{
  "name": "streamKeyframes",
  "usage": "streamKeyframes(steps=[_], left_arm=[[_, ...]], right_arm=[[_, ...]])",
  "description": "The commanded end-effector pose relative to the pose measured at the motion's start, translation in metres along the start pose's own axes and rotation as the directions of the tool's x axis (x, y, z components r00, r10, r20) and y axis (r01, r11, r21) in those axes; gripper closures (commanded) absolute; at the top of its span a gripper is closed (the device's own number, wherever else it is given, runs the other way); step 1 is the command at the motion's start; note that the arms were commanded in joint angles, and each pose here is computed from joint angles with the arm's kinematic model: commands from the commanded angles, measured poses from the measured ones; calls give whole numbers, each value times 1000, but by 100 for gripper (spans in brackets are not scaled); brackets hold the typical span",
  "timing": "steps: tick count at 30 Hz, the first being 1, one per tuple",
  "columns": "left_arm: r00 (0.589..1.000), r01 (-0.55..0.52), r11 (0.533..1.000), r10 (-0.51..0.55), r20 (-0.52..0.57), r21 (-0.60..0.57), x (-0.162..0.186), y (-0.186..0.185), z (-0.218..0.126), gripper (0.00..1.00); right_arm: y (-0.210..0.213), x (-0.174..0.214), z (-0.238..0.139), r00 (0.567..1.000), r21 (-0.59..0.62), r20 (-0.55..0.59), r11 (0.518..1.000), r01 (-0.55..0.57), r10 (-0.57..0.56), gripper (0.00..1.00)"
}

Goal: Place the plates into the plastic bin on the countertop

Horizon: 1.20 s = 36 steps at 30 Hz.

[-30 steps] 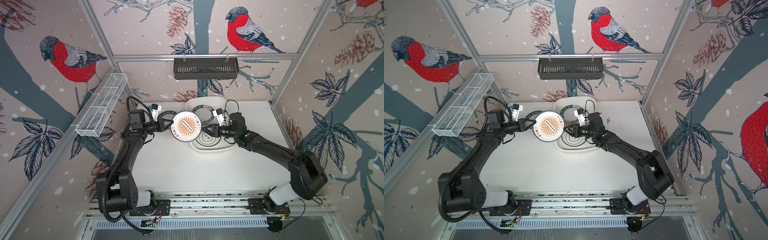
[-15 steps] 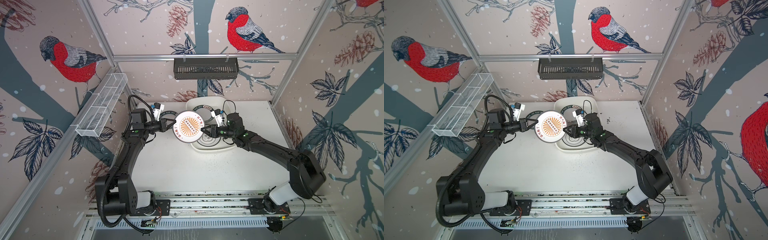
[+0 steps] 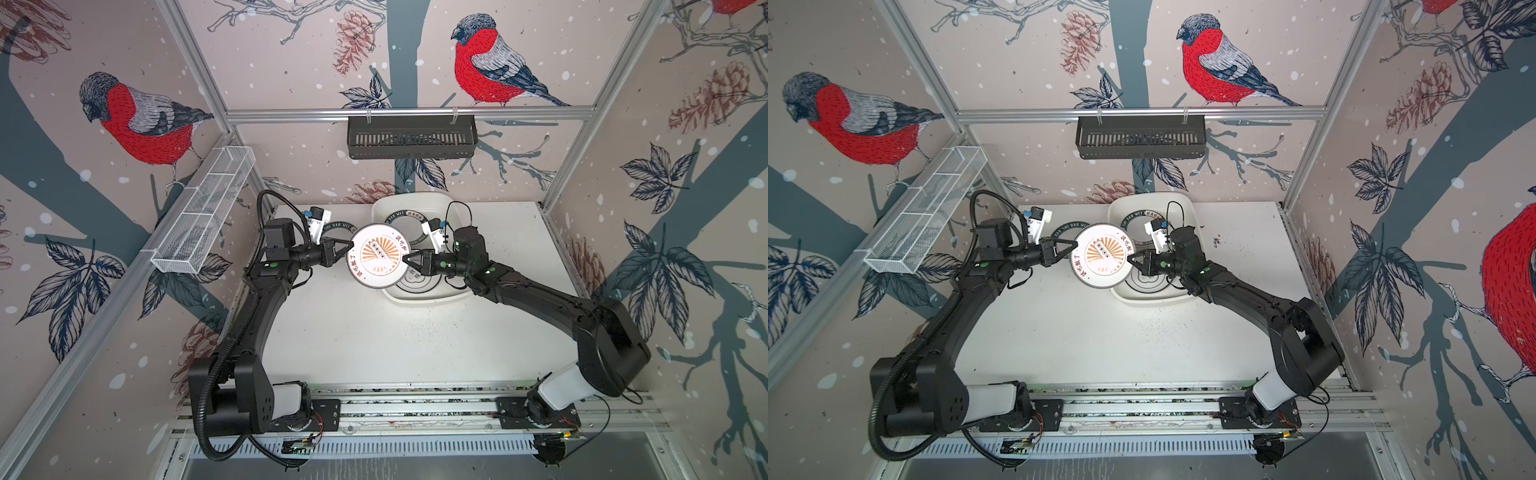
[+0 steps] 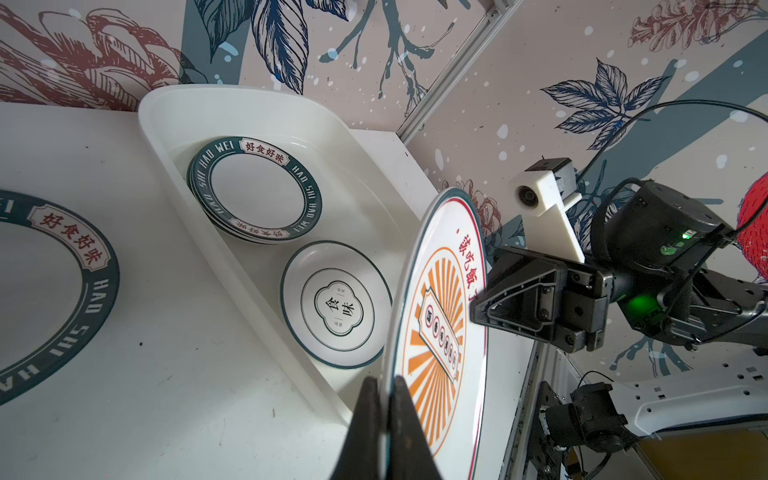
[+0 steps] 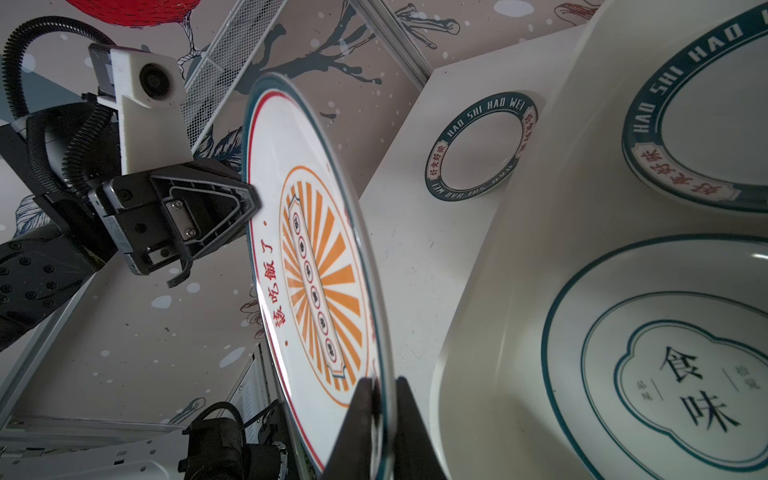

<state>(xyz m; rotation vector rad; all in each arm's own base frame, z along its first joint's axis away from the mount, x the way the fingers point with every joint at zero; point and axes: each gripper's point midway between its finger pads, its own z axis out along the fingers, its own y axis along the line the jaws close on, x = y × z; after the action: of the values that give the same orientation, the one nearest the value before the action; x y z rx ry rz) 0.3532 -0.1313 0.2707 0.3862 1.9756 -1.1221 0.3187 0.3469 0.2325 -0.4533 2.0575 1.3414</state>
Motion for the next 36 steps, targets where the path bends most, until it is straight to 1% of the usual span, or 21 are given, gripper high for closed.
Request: streamKeyframes(steps=[1,2,3,6,7,10,13,15,17,21,23,27,31,36], left_arm=[[1000,-29,999,29,3,34,-1,-8,0,100],[1000,-31,999,30,3,36,-1,-8,0,100],[1000,-31,999,31,3,36,-1,-8,0,100],[999,-32,999,32,5,35,-1,-9,0,100],[1000,-30,999,30,5,34,-1,-9,-1,98],[1000,-26,999,26,6,34,-1,-9,0,89],[1000,-25,999,25,8,31,-2,-8,0,77],[1000,-27,999,27,10,26,-2,-8,0,64],[999,-29,999,29,14,18,-4,-7,-1,54],[999,-34,999,34,21,0,-7,-6,-2,41],[999,-33,999,33,21,-12,-9,-4,-2,37],[999,-41,998,42,22,-40,-11,-2,-3,35],[998,-54,997,56,26,-63,-14,-3,-6,34],[997,-67,996,68,27,-53,-15,-8,-9,35]], right_arm=[[9,-6,0,1000,-46,21,999,7,-6,89],[8,-5,0,1000,-47,22,999,4,-3,90],[7,-4,0,1000,-49,20,999,1,0,93],[6,-5,0,1000,-54,26,999,-6,7,97],[6,-4,0,1000,-54,24,998,-9,11,97],[6,-6,0,999,-60,29,998,-11,12,98],[5,-9,-1,999,-59,35,998,-15,17,98],[2,-10,-3,999,-55,39,998,-24,27,98],[-2,-11,-4,999,-51,41,998,-32,34,98],[-7,-16,-10,998,-43,51,998,-39,41,98],[-14,-18,-14,997,-26,55,998,-52,54,99],[-38,-24,-30,993,19,66,995,-95,94,98],[-69,-27,-54,986,76,80,985,-153,147,98],[-106,-25,-78,983,201,58,963,-181,172,99]])
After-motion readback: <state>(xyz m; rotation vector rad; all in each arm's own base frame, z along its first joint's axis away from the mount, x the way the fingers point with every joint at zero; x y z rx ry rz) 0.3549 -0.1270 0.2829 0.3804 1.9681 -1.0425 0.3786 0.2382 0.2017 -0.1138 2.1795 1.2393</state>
